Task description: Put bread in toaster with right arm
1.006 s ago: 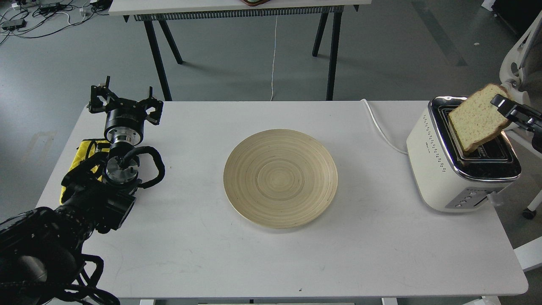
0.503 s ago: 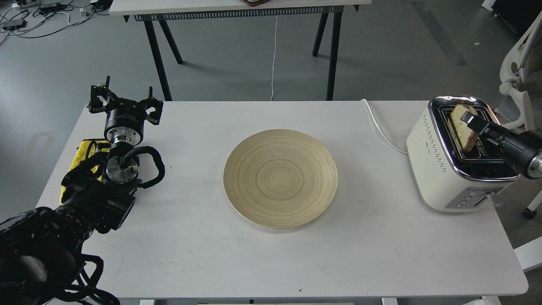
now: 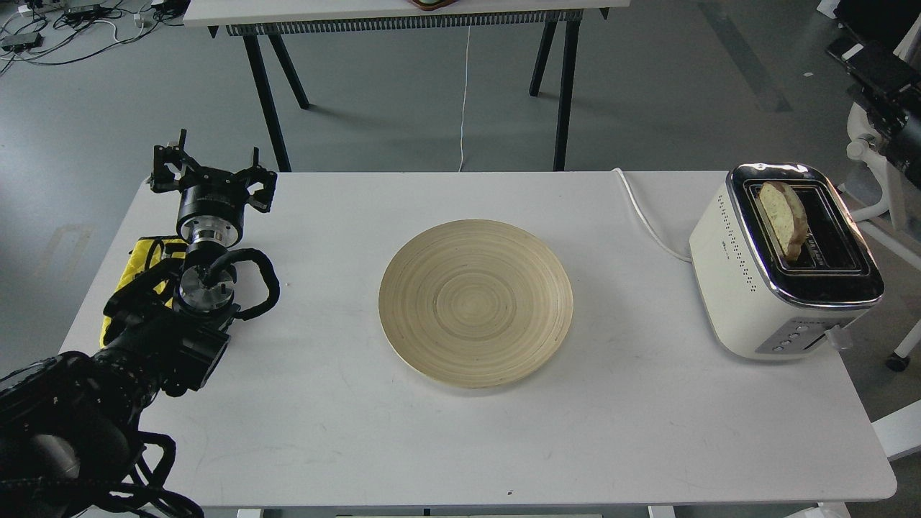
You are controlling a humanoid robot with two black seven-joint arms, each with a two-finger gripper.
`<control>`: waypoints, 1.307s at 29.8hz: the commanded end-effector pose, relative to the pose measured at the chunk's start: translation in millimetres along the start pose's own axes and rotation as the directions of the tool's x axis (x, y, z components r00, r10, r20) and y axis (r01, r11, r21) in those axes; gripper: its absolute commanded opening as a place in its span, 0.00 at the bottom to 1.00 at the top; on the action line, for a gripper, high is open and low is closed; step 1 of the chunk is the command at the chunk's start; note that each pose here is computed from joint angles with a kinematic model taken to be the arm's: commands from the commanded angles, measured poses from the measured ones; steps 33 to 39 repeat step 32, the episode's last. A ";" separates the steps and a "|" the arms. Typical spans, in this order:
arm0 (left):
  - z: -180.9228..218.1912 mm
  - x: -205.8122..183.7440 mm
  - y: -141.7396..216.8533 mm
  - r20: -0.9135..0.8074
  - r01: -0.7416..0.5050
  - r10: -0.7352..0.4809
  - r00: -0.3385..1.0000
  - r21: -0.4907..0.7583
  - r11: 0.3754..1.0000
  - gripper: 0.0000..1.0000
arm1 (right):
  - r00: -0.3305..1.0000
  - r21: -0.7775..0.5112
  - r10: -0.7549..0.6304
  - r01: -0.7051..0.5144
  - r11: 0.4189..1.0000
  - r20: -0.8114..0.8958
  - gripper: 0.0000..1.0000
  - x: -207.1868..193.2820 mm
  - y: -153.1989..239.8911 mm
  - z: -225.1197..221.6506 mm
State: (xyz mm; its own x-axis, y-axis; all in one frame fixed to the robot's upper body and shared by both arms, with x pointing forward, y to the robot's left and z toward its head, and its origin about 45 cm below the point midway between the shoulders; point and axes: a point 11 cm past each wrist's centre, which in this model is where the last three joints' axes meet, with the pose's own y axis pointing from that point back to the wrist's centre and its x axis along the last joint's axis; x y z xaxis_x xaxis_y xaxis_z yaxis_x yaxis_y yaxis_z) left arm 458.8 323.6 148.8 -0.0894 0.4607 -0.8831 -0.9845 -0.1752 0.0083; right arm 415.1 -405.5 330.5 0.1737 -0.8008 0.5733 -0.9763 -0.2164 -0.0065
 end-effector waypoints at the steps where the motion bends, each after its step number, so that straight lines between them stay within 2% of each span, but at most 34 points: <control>1: -0.1 -0.1 0.0 0.000 0.000 0.000 1.000 0.000 1.000 1.00 | 0.954 0.052 0.007 -0.024 0.998 0.300 0.94 -38.6 -20.3 -2.2; 4: -0.1 -0.1 0.0 0.000 0.000 0.000 1.000 0.000 1.000 1.00 | 0.890 0.098 -0.014 -0.035 0.995 0.456 0.94 -72.6 -30.6 -0.9; 7: -0.1 -0.1 0.0 0.000 0.000 0.000 1.000 0.000 1.000 1.00 | 0.799 0.149 -0.106 0.021 0.989 0.592 0.96 -118.6 -40.8 2.4; 10: -0.9 -0.3 0.1 -0.001 0.000 0.000 1.000 0.001 1.000 1.00 | 0.708 0.172 -0.179 0.082 0.982 0.683 0.99 -147.3 -48.5 12.1; 17: -0.9 -0.3 0.1 -0.001 0.000 0.000 1.000 0.001 1.000 1.00 | 0.435 0.158 -0.175 0.075 0.984 0.883 0.99 -197.4 -58.8 51.1; 20: -0.9 -0.3 0.1 -0.001 0.000 0.000 1.000 0.001 1.000 1.00 | 0.409 0.112 -0.122 0.047 0.993 0.904 0.99 -204.5 -58.6 63.6; 26: -0.9 -0.3 0.1 -0.001 0.000 0.000 1.000 0.001 1.000 1.00 | 0.384 0.105 -0.127 0.077 0.991 0.915 0.99 -226.0 -52.4 66.5; 39: -0.9 -0.3 0.1 -0.001 0.000 0.000 1.000 0.001 1.000 1.00 | 0.392 0.104 -0.133 0.093 0.990 0.910 0.99 -229.3 -51.1 67.4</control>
